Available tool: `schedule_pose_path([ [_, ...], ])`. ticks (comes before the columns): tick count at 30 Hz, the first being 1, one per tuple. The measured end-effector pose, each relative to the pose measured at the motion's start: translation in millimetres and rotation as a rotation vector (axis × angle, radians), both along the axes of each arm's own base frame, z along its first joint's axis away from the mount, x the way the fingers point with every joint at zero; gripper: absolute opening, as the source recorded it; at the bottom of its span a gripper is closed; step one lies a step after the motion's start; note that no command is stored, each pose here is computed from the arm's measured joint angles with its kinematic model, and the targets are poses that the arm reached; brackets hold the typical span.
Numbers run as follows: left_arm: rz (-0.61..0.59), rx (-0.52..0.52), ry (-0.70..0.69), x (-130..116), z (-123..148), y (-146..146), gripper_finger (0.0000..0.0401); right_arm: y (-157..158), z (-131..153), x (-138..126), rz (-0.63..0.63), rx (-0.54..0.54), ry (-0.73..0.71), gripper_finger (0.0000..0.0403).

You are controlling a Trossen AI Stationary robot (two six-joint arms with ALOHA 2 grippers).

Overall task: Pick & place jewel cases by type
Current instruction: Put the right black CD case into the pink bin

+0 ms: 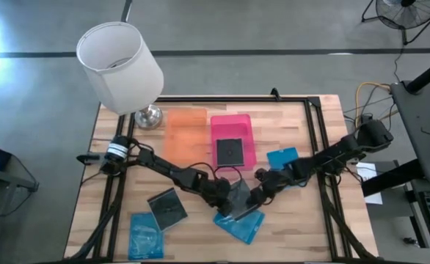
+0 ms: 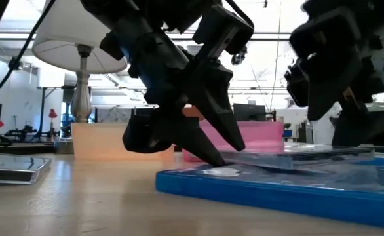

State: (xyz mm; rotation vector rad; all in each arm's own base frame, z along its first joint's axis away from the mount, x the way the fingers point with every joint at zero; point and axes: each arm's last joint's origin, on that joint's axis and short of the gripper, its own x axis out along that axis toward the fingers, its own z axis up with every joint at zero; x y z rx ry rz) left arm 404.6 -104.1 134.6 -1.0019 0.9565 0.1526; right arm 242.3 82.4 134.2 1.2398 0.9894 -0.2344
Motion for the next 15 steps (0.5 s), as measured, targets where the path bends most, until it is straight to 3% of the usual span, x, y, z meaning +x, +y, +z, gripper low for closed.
schedule_pose_path([
  [2,0.010,0.017,-0.009,0,-1,-2,0.0117,1,-7,-9,0.001,-0.033,0.125,0.0260],
  [4,0.007,0.023,-0.010,-1,-1,-4,0.0117,4,-10,-15,0.001,-0.031,0.163,0.0260],
  [10,0.000,0.025,-0.008,-1,-2,-5,0.0117,6,-24,-24,-0.064,0.000,0.200,0.0260],
  [15,-0.005,0.023,-0.008,-2,-2,-5,0.0117,12,-32,-20,-0.117,0.077,0.129,0.0260],
])
